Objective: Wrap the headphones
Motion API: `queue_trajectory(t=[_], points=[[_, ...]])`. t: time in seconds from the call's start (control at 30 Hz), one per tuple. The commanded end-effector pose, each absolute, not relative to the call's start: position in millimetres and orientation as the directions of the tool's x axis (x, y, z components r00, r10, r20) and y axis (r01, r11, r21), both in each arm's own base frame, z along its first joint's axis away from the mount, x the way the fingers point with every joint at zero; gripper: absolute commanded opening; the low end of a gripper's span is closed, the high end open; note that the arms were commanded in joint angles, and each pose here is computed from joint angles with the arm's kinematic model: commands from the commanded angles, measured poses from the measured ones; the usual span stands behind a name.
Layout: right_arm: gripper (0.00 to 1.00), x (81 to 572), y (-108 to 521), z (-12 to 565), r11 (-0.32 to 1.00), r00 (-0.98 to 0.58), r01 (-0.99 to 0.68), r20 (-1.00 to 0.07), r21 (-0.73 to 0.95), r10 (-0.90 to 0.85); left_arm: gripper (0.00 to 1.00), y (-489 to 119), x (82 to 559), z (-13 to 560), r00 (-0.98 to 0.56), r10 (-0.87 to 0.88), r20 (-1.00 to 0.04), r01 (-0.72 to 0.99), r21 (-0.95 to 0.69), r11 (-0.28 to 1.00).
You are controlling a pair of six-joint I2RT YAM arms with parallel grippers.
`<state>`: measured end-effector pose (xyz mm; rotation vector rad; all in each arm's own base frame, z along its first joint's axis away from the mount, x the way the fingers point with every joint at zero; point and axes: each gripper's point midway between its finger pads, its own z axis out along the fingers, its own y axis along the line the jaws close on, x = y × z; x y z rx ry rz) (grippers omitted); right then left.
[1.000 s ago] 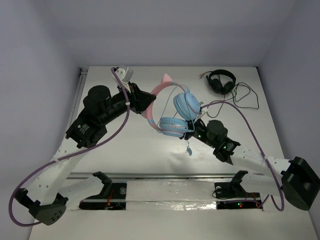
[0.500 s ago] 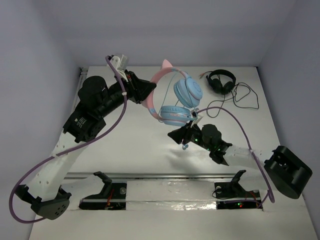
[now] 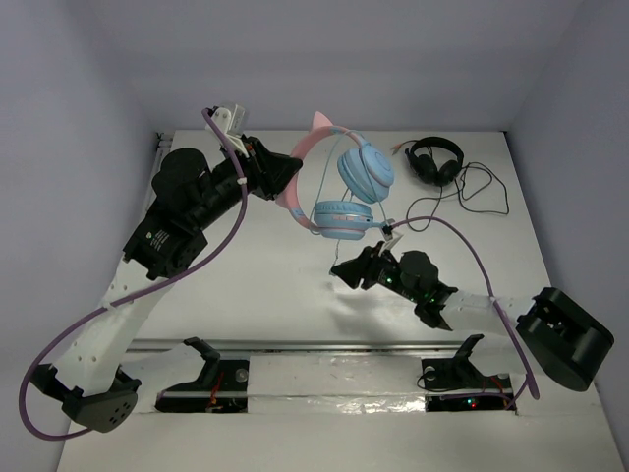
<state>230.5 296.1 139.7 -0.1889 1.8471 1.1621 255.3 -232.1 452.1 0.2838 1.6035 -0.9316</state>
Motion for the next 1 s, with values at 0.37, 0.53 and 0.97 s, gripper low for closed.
queue_trajectory(t=[0.37, 0.53, 0.97], points=[[0.52, 255, 274, 154, 0.631, -0.463, -0.478, -0.786, 0.611, 0.410, 0.00, -227, 249, 513, -0.160, -0.433, -0.887, 0.690, -0.415, 0.593], [0.55, 273, 262, 151, 0.725, -0.427, -0.395, -0.811, 0.565, 0.400, 0.00, -232, 245, 513, -0.179, -0.432, -0.884, 0.710, -0.420, 0.566], [0.39, 255, 252, 159, 0.688, -0.462, -0.376, -0.769, 0.620, 0.441, 0.00, -236, 249, 510, -0.191, -0.411, -0.891, 0.708, -0.416, 0.571]])
